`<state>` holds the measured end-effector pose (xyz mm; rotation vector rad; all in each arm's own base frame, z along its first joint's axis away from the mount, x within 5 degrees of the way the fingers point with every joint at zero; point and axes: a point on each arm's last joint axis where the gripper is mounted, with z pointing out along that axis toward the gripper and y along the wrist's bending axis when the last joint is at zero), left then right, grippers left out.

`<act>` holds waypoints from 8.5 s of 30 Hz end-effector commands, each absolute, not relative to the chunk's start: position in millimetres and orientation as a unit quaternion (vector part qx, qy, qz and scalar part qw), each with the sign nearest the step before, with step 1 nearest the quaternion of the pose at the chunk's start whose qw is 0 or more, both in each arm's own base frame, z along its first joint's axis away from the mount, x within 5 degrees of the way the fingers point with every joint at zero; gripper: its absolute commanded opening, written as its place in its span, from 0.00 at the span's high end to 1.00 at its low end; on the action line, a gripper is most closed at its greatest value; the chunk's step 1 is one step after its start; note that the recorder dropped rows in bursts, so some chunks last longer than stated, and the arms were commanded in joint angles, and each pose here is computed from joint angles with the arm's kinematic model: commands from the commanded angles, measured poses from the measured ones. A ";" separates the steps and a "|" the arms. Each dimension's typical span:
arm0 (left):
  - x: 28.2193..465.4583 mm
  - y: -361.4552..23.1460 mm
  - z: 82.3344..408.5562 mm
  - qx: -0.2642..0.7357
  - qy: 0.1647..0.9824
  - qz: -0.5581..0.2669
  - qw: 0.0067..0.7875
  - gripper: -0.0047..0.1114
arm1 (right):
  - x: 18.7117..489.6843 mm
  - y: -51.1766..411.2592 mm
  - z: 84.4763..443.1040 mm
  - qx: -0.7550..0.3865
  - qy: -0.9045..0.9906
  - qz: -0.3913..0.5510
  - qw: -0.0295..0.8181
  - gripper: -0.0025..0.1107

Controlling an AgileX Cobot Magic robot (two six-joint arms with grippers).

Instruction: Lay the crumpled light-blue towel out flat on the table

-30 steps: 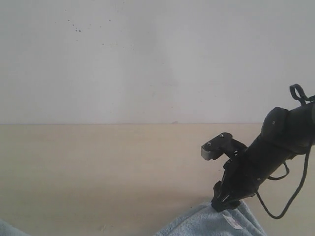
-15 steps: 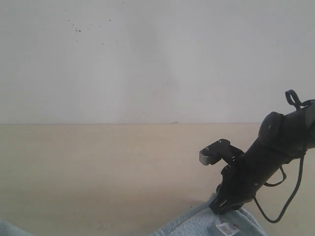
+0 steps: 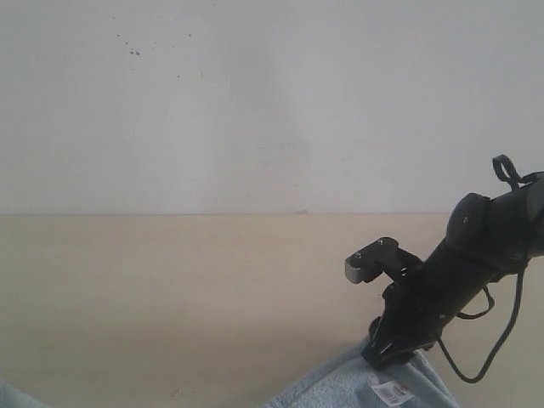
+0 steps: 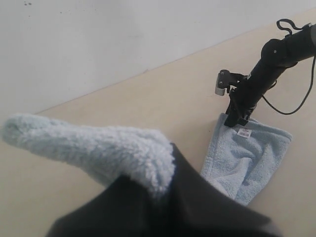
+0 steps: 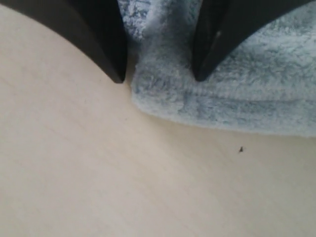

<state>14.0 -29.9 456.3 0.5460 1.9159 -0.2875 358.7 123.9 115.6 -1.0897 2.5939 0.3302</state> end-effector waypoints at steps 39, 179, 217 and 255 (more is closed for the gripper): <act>19.9 -31.2 443.8 0.232 0.814 -0.124 0.518 0.92 | 370.7 138.0 132.4 -0.406 0.891 0.124 0.163 0.58; -9.8 -0.6 414.9 0.149 0.802 -0.039 0.577 0.92 | 283.6 47.9 374.0 -0.286 0.881 0.113 0.360 0.98; 145.6 -20.1 328.7 0.179 0.871 0.094 0.448 0.92 | 246.7 27.3 361.8 -0.237 0.878 -0.140 0.391 0.98; 307.5 22.6 264.4 0.029 0.903 0.146 0.403 0.55 | 464.3 60.9 284.1 -0.169 0.924 -0.106 0.327 0.69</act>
